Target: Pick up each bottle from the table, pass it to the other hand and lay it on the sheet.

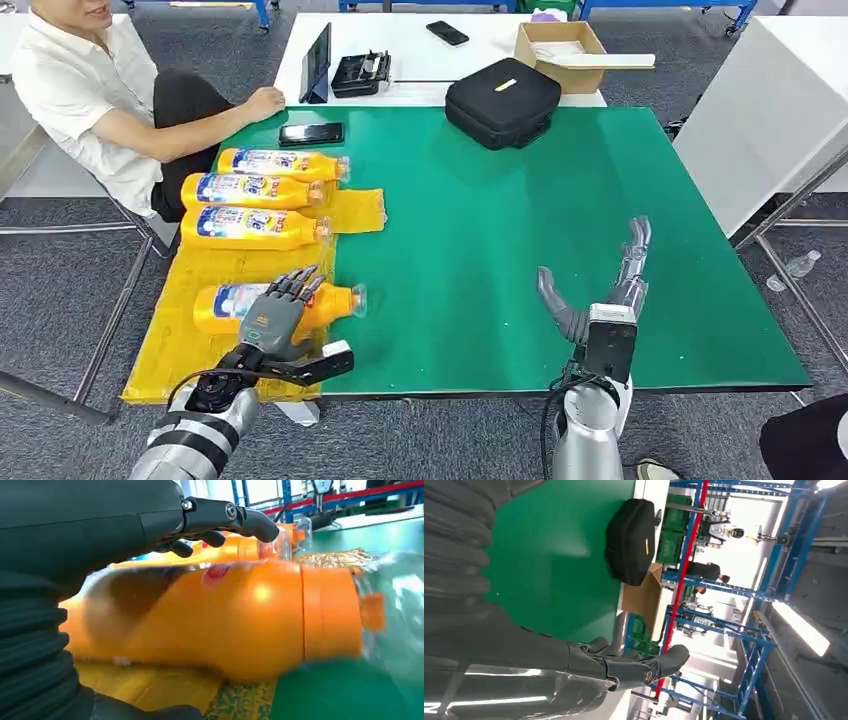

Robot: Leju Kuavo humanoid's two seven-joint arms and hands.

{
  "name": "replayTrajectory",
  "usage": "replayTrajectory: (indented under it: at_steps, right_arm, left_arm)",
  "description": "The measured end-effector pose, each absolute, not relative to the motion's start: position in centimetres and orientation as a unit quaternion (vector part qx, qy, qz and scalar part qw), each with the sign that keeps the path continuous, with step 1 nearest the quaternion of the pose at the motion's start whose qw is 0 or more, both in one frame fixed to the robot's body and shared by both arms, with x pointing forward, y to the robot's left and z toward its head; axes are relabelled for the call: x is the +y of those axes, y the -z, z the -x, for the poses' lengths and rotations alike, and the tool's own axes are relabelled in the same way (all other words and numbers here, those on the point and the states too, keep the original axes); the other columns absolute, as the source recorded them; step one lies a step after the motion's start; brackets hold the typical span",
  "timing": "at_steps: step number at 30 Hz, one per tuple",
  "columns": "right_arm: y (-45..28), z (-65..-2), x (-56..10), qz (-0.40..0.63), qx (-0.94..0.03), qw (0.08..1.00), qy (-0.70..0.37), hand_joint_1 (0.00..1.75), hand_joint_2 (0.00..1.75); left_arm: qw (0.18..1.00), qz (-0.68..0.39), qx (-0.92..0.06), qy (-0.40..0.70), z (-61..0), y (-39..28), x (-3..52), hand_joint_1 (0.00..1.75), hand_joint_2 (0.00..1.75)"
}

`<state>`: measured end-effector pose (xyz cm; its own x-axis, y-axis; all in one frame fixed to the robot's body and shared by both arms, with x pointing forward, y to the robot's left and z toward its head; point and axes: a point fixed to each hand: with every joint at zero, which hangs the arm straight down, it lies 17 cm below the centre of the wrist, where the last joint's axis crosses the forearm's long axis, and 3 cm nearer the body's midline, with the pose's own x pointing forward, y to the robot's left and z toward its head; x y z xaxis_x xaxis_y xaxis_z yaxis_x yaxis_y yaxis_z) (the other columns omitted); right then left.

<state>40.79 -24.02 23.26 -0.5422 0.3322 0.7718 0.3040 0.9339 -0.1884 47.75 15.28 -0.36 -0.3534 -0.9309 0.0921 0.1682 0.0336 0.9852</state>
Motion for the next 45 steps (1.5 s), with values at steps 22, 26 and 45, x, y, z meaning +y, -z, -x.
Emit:
replayTrajectory:
  at_steps: [22, 26, 45]
  right_arm:
    - [-22.0, -41.0, -25.2, 0.200, -0.867, 0.456, -0.014, 0.00, 1.75]
    - [-21.7, -40.5, -25.6, 0.211, -0.863, 0.458, -0.015, 0.00, 1.75]
    - [-21.7, -39.7, -26.5, 0.243, -0.855, 0.457, -0.020, 0.00, 1.75]
  left_arm:
    - [0.485, -0.229, -0.646, 0.543, -45.3, -2.8, 6.4, 0.00, 1.75]
    - [0.441, -0.229, -0.677, 0.542, -43.6, -6.1, 3.1, 0.00, 1.75]
    - [0.310, -0.219, -0.795, 0.474, -38.3, -19.6, -3.7, 0.00, 1.75]
